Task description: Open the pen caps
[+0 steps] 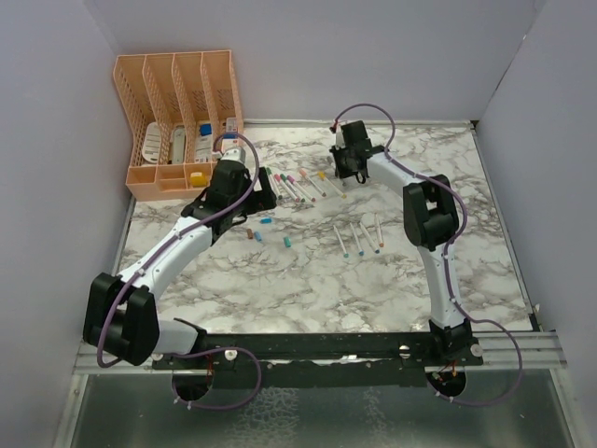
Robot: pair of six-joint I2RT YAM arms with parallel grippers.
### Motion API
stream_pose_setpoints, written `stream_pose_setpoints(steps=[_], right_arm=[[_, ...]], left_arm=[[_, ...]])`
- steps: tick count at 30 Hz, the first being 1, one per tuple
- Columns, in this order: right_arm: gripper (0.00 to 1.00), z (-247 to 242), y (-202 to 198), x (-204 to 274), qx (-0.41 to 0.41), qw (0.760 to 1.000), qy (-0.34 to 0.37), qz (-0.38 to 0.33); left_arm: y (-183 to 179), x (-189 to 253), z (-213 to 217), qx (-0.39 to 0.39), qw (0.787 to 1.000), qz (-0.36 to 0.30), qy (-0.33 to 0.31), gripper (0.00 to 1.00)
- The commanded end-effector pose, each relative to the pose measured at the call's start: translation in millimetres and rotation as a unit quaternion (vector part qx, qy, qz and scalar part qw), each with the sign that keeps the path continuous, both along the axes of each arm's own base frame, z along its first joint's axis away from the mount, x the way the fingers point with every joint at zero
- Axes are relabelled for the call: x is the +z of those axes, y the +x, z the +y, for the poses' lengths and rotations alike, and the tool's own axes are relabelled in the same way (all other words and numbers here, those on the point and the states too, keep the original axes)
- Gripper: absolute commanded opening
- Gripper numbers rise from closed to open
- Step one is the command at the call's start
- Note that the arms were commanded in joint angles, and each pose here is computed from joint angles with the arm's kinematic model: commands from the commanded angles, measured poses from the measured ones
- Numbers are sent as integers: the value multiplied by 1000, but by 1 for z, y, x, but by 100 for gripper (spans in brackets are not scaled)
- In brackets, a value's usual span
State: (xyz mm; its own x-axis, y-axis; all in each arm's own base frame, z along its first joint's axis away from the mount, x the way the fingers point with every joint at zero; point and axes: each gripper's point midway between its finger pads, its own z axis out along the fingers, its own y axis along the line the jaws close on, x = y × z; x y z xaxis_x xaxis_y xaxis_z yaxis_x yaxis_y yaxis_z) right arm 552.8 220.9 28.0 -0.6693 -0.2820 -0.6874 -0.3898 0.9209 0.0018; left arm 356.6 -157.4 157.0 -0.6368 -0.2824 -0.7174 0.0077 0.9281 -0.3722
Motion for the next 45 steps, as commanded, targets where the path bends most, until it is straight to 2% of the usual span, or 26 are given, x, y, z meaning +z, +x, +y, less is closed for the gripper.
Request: stream_pose_setpoints(steps=[1, 6, 9, 12, 20, 25, 31, 45], right_arm=[[1, -10, -16, -9, -15, 999, -14, 25], [1, -4, -15, 83, -14, 997, 41, -69], [1, 1, -37, 134, 2, 991, 88, -101], [1, 12, -75, 162, 36, 986, 133, -94], [1, 50, -186, 169, 99, 978, 168, -79], [1, 60, -233, 183, 122, 968, 207, -74], [2, 56, -251, 200, 131, 965, 216, -72], [1, 60, -259, 217, 150, 959, 226, -77]], left_arm=[[-3, 27, -4, -4, 999, -30, -36, 97], [-8, 54, -14, -16, 996, -50, -77, 96], [-10, 64, -24, -29, 992, -55, -109, 96], [-9, 68, -37, -40, 987, -53, -149, 95], [3, 85, -64, -64, 967, -83, -231, 92], [-1, 96, -72, -68, 959, -92, -260, 91], [-14, 106, -83, -83, 952, -90, -279, 90], [-25, 114, -124, -113, 941, -83, -308, 87]])
